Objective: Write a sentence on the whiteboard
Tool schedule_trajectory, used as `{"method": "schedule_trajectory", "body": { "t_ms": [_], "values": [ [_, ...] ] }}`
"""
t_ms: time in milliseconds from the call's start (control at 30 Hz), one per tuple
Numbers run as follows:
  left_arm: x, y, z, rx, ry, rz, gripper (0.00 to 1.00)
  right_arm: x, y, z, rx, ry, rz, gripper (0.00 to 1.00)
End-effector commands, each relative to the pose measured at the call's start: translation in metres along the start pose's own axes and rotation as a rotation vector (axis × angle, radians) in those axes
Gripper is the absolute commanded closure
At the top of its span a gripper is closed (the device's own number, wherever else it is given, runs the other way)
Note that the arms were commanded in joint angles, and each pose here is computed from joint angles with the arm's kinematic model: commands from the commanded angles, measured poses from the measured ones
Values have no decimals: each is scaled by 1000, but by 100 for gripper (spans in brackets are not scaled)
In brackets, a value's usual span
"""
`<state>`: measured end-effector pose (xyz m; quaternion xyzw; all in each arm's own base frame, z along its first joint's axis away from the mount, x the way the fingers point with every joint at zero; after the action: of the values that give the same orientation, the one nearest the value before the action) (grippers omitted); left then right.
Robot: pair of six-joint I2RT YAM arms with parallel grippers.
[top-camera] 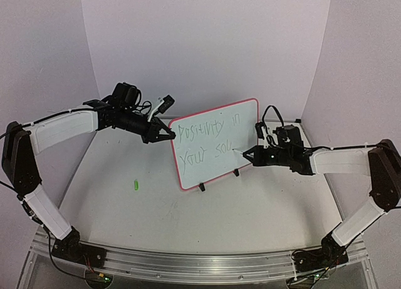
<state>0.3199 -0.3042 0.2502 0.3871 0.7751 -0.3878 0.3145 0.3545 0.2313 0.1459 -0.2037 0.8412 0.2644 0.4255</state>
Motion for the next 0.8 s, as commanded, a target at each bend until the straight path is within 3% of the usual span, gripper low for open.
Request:
{"method": "schedule_trajectory", "body": {
  "t_ms": [0,367,767],
  "values": [
    [20,6,4,-52,89,-5,100,-19,-2,-7,28,-70,-18,100],
    [20,6,4,-52,88,-3,100,-39,12,-39,9,-145,-26,100],
    [21,7,5,-50,92,-8,100,-62,9,-32,35,-187,-67,100]
  ]
}}
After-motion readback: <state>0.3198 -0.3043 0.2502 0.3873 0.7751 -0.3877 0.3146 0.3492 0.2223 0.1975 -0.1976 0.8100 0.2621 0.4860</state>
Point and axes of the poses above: each gripper's point midway between its finger pads, its own z axis out along the fingers, its own y axis along the line the jaws close on, x = y × z, the point moved 2 cm from there along -z, back along the fingers, and after that the axes turned 10 degrees about -z, right-handed, at the moved point
